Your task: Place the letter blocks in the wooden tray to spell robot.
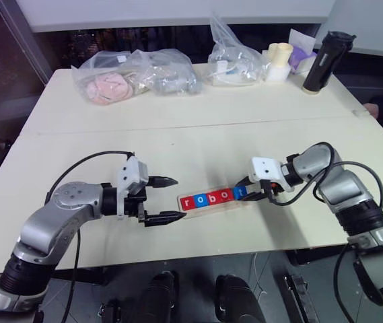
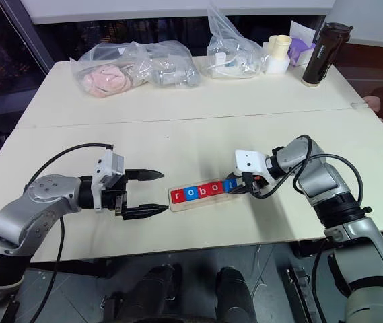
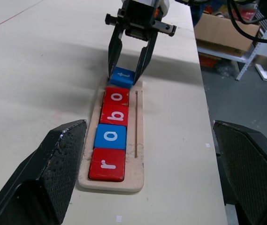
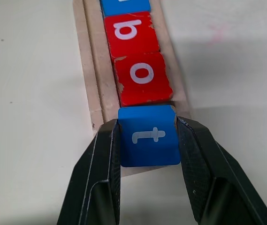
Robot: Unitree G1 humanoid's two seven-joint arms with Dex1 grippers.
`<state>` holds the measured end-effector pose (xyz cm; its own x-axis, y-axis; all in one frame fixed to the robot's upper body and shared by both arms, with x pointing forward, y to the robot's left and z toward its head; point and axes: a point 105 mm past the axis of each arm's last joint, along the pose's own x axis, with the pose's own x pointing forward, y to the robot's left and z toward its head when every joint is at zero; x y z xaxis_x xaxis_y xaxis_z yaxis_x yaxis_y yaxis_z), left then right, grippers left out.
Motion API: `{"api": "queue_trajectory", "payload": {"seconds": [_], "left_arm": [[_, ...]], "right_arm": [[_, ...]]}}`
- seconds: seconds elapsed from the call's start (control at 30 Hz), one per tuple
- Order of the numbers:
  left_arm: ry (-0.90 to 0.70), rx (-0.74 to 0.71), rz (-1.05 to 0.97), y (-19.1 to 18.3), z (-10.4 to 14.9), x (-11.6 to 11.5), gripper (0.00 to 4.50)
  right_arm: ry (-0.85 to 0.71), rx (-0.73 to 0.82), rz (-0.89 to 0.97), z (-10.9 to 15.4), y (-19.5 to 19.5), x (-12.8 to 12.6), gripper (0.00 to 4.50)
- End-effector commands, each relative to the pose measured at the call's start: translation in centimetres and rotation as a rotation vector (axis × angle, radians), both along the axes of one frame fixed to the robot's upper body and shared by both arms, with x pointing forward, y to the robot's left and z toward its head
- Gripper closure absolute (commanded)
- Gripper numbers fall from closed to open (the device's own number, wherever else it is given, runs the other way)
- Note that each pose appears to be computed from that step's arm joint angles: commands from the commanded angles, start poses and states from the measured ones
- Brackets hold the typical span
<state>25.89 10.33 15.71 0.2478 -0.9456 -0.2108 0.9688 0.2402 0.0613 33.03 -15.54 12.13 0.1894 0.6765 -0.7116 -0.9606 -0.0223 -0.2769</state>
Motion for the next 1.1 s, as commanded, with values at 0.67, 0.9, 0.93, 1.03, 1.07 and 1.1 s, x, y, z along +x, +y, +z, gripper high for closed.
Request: {"api": "queue_trajectory", "payload": {"seconds": [0.67,0.9,0.93,1.03,1.07,1.1], "left_arm": [[-0.035,-0.011,-0.009,-0.3,0.8,-0.2,0.0],[-0.033,-0.012,-0.012,-0.3,0.8,-0.2,0.0],[-0.032,-0.012,-0.013,-0.3,0.8,-0.2,0.0],[-0.031,-0.011,-0.017,-0.3,0.7,-0.3,0.0],[-0.031,-0.012,-0.02,-0.4,0.7,-0.2,0.0],[-0.031,-0.013,-0.022,-0.4,0.8,-0.2,0.0]], "right_arm": [[-0.061,0.013,0.041,1.8,1.1,0.5,0.03],[-0.102,0.015,-0.007,2.5,-0.1,0.7,0.03],[-0.103,0.012,-0.014,2.4,-0.4,0.7,0.03],[-0.104,0.008,-0.041,2.1,-0.9,0.9,0.03],[-0.109,0.011,-0.05,1.9,-1.0,1.0,0.03],[-0.115,0.013,-0.062,1.9,-1.1,1.2,0.03]]}}
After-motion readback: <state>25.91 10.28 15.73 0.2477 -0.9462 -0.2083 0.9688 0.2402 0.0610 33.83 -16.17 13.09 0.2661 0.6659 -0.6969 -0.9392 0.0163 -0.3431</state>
